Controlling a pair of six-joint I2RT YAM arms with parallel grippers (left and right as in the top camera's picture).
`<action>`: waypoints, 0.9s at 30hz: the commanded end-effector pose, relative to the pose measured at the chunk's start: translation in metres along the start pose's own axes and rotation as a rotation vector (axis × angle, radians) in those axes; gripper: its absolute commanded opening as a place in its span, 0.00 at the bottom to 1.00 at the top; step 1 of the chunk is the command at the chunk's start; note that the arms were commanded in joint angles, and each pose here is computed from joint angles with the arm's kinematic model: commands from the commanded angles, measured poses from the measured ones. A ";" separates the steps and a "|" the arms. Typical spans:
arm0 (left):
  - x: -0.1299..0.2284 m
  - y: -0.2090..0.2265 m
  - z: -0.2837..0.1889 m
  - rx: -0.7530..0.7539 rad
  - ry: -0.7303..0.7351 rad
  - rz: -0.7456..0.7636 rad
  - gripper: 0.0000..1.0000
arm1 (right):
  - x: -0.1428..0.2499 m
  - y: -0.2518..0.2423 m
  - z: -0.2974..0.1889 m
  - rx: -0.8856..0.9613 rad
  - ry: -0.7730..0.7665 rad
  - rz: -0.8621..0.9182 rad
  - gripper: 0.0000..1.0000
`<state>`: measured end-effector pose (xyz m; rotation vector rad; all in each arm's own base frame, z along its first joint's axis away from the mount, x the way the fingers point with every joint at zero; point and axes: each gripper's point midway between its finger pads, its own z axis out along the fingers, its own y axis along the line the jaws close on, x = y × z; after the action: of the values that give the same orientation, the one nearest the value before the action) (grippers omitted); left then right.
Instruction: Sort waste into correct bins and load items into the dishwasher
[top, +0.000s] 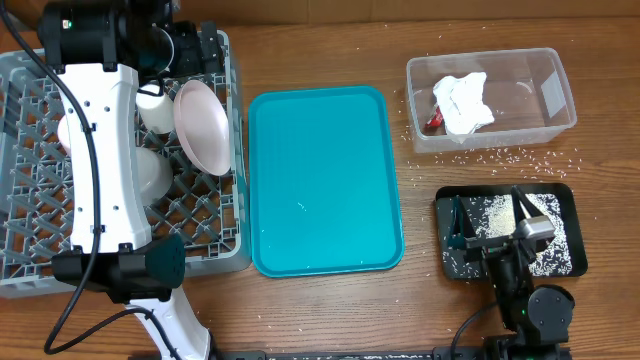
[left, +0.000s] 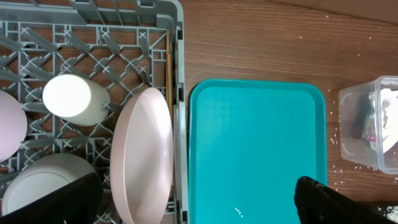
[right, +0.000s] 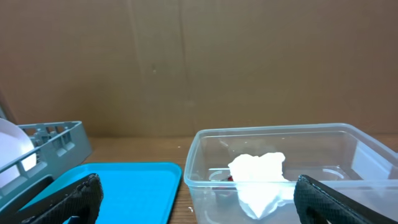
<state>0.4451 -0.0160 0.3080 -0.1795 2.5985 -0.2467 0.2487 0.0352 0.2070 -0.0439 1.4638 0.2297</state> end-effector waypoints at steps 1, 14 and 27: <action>-0.003 -0.003 -0.005 0.002 -0.019 0.000 1.00 | -0.002 -0.008 -0.003 0.038 -0.020 -0.011 1.00; -0.003 -0.003 -0.005 0.002 -0.019 0.000 1.00 | 0.034 -0.015 -0.009 0.067 0.127 -0.065 1.00; -0.003 -0.003 -0.005 0.002 -0.019 0.000 1.00 | 0.034 -0.015 -0.009 0.067 0.126 -0.065 1.00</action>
<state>0.4451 -0.0160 0.3080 -0.1795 2.5985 -0.2467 0.2450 0.0265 0.1718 -0.0625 1.5978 0.1436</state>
